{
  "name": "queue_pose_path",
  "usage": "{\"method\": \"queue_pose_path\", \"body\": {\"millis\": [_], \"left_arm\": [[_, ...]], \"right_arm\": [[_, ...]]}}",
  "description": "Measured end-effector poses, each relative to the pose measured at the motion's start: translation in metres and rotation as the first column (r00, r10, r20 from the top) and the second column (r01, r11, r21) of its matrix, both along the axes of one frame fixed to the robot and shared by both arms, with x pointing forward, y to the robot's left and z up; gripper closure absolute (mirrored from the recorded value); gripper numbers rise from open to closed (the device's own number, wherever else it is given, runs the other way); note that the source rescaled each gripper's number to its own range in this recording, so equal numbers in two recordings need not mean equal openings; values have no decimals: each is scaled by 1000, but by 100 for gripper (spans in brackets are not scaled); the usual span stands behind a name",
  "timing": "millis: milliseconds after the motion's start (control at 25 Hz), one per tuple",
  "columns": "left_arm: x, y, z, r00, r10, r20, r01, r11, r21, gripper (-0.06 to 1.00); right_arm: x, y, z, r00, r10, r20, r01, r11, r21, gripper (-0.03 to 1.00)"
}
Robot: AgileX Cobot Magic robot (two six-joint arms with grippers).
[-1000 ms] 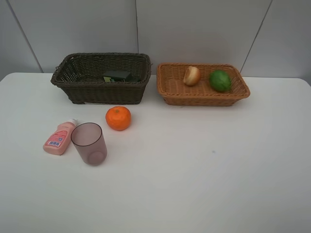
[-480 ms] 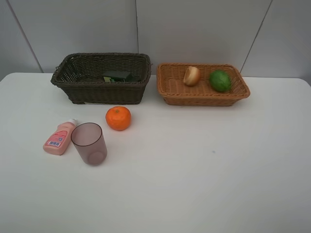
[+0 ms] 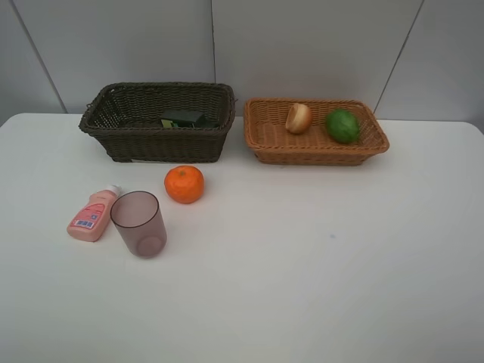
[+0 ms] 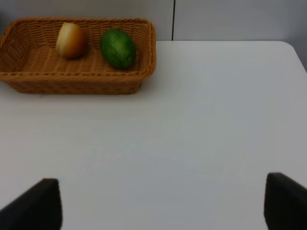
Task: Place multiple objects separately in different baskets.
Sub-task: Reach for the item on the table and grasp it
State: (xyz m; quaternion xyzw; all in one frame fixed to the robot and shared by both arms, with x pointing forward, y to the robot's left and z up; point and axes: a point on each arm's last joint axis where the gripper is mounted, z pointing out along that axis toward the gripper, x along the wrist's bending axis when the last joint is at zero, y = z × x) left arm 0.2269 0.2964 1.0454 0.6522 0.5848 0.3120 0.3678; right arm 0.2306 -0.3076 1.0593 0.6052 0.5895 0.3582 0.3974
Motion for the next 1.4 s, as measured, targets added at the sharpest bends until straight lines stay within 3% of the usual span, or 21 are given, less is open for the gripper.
{"method": "queue_pose_path", "body": {"millis": [1400], "left_arm": [[0,0,0,1000,0,0,0,1000,0,-5]], "right_arm": [[0,0,0,1000,-4,-1,4,1000,7,13]]}}
